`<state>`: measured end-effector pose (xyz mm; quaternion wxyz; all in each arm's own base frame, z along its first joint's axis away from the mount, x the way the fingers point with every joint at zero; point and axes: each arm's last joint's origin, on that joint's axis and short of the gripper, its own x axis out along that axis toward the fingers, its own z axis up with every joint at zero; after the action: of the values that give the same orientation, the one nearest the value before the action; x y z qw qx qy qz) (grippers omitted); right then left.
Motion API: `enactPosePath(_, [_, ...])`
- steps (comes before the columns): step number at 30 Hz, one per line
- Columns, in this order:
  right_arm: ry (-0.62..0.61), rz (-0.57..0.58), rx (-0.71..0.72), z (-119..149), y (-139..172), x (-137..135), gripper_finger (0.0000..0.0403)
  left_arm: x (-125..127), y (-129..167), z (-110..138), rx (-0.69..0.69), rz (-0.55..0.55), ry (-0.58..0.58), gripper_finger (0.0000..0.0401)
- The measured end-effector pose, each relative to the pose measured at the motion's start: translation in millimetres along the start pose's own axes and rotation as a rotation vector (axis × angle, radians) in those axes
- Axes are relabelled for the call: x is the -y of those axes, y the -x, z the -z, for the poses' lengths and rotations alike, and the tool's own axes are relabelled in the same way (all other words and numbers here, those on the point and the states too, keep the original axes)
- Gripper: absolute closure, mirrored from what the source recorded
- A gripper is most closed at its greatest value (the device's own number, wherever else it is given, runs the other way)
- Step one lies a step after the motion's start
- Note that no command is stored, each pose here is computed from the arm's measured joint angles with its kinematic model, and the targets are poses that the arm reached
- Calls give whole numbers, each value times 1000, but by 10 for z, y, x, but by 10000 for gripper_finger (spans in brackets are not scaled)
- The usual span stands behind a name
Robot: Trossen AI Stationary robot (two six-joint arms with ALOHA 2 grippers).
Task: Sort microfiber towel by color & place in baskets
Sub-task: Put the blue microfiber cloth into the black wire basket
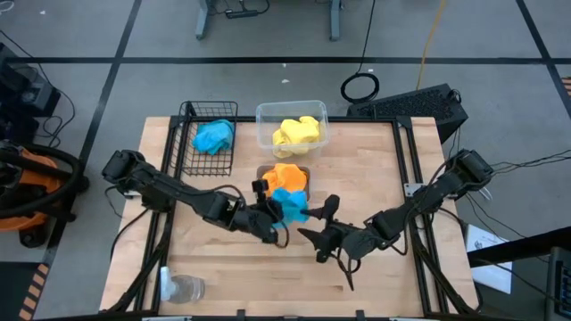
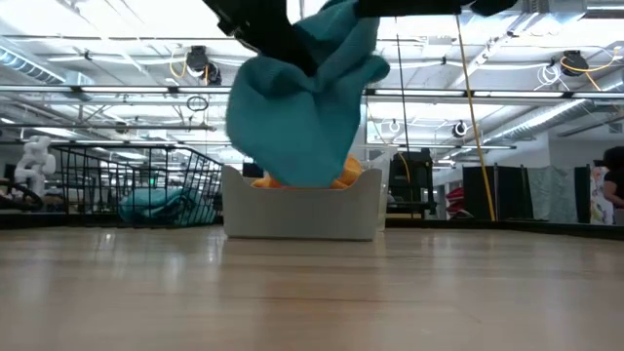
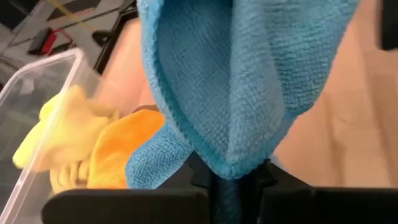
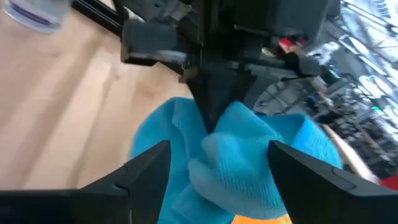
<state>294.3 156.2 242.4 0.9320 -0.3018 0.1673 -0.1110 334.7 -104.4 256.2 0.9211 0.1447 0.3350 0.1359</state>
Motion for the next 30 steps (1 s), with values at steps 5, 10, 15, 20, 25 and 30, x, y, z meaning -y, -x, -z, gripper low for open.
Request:
enactPosePath(5, [45, 24, -7, -4, 16, -8, 112, -130, -83, 0, -17, -33, 80, 364])
enactPosePath(10, [74, 70, -21, -4, 16, -13, 79, -160, -105, -24, 1, -25, 112, 364])
enactPosePath(15, [46, 152, -77, 50, -61, 63, 74, -123, -87, -144, 108, 53, 98, 364])
enactPosePath(20, [-25, 177, -111, 114, -143, 136, 74, -67, -36, -248, 214, 99, 61, 364])
enactPosePath(25, [-57, 166, -141, 172, -183, 162, 78, -52, -17, -281, 251, 97, 36, 364])
enactPosePath(30, [-83, 148, -141, 186, -208, 179, 119, -53, -10, -305, 274, 96, 37, 364])
